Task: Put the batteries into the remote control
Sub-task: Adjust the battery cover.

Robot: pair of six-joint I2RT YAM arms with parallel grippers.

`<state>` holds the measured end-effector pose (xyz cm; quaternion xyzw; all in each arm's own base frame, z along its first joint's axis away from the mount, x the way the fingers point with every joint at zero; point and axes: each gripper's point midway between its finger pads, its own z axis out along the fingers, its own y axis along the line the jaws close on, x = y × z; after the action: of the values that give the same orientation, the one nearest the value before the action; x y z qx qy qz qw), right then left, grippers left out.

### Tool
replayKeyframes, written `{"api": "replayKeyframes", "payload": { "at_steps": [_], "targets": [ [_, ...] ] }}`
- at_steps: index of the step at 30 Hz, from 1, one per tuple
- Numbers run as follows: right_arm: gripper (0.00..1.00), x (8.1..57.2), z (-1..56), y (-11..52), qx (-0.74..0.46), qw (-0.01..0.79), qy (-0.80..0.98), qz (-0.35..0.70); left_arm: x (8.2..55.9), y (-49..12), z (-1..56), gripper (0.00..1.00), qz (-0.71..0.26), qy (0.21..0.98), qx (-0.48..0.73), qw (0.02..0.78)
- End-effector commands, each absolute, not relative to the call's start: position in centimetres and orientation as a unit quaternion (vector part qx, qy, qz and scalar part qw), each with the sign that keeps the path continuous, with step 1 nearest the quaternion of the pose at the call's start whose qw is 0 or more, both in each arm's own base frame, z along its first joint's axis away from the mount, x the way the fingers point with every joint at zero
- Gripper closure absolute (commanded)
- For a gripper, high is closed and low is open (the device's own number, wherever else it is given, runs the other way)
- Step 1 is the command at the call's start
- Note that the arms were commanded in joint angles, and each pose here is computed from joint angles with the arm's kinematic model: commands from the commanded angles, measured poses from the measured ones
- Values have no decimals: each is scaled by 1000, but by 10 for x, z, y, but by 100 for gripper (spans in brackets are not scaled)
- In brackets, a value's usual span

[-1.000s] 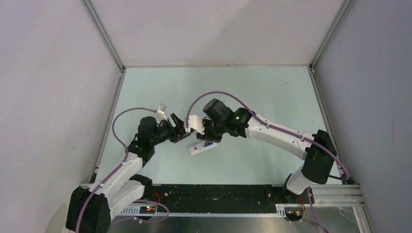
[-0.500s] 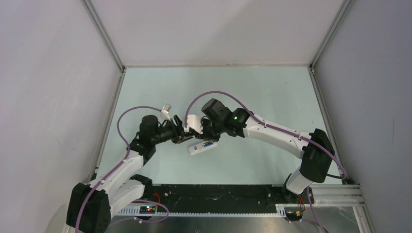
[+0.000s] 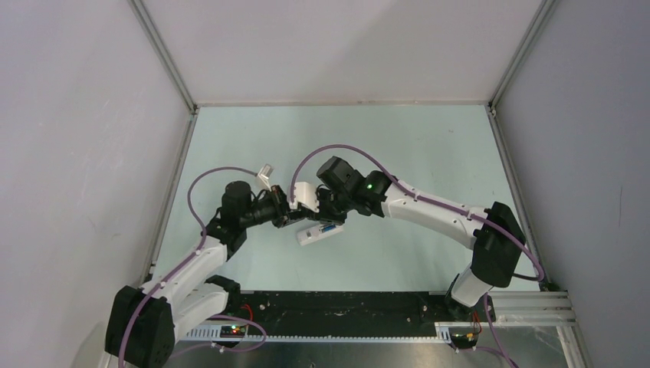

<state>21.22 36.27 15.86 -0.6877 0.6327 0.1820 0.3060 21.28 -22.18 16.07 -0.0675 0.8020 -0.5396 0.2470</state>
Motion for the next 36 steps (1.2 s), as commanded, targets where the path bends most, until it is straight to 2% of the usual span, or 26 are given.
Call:
{"api": "replayKeyframes", "payload": {
  "at_steps": [1,6,7,8,9,11,18,22,27,28,29,30,31,32,36],
  "targets": [
    [84,215,168,370,-683,319,628,195,213,-231,184,96,-557,786,-19,267],
    [70,213,172,365,-662,316,650,198,215,-231,187,100,-556,784,-18,275],
    [57,211,175,361,-655,312,659,201,216,-230,188,100,-555,783,-19,279],
    [49,210,178,359,-649,313,663,204,216,-230,190,100,-556,782,-19,282],
    [22,207,178,355,-639,305,676,206,217,-230,191,100,-555,781,-19,285],
    [3,201,183,348,-624,303,688,212,217,-229,193,100,-555,780,-19,289],
    [1,197,215,320,-524,368,737,216,213,-227,198,100,-557,774,-15,301],
    [1,209,243,300,-381,425,790,224,210,-224,203,100,-557,769,-15,313],
    [1,201,260,312,-179,394,803,410,208,-218,216,100,-560,756,-29,338],
    [3,203,279,321,-122,386,785,468,209,-217,219,100,-562,753,-41,338],
    [5,201,263,320,-95,370,789,481,208,-216,223,100,-566,748,-46,343],
    [9,204,283,328,-46,371,759,534,209,-214,226,100,-569,745,-63,342],
    [12,202,270,328,-21,358,760,543,207,-213,231,100,-575,739,-69,344],
    [18,203,282,333,16,355,740,571,207,-212,233,100,-580,736,-87,339],
    [30,200,286,348,54,348,717,602,203,-209,239,100,-598,723,-132,320]
  ]
}}
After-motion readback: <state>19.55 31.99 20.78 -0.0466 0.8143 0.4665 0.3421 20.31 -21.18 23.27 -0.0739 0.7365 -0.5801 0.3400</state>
